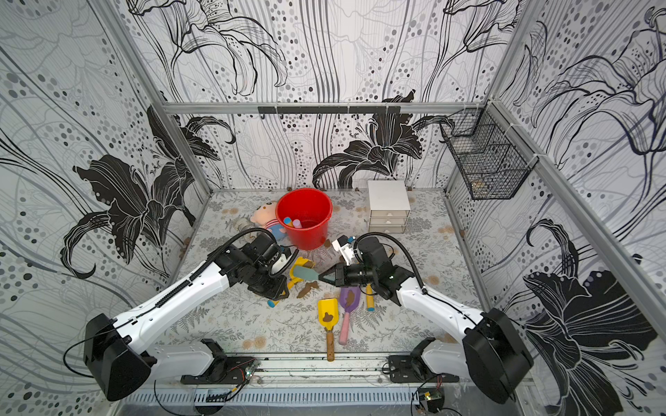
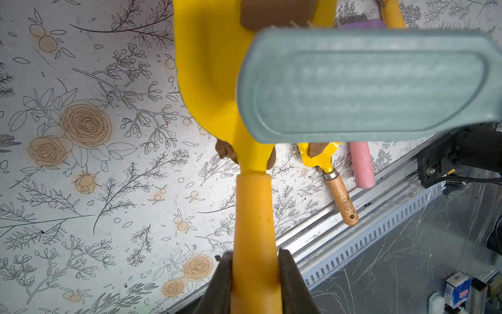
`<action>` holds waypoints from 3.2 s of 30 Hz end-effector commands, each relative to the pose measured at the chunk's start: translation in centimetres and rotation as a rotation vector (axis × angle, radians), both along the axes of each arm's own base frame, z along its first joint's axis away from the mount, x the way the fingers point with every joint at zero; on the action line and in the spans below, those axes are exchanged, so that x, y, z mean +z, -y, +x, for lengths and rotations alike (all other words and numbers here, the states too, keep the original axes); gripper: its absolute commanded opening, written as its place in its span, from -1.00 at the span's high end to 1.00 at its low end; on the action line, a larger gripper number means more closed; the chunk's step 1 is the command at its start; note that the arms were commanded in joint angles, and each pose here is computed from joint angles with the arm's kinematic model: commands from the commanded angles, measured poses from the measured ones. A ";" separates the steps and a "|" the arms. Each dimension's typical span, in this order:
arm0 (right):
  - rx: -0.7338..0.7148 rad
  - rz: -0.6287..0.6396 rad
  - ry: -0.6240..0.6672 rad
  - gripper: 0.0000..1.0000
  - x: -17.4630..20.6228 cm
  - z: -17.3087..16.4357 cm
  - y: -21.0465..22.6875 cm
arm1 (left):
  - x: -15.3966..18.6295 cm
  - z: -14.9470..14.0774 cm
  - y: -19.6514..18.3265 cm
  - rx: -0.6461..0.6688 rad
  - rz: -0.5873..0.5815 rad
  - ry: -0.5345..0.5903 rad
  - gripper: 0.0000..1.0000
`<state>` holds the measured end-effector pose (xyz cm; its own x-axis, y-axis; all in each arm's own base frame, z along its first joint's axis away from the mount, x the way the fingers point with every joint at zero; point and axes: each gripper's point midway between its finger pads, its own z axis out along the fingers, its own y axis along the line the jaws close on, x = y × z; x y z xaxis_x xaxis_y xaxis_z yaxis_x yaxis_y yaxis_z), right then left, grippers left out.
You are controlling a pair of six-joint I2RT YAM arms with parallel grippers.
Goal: Brush the soil off the hand trowel and place it into the bucket
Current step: Brush off the soil from the hand trowel.
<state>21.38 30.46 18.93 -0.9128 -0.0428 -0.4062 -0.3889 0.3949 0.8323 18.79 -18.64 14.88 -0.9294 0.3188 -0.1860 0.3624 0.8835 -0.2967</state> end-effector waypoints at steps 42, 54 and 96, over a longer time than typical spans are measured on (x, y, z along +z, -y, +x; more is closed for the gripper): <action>-0.007 -0.004 0.000 1.00 0.5 0.7 0.0 | 1.2 1.3 0.4 -0.009 0.022 0.015 1.00; -0.089 -0.075 0.049 1.00 1.0 2.8 3.3 | 0.8 1.0 -1.2 -0.012 0.121 0.017 1.00; 0.011 -0.056 -0.027 1.00 -2.7 2.7 -1.3 | 0.0 0.6 -1.8 -0.043 0.190 0.017 1.00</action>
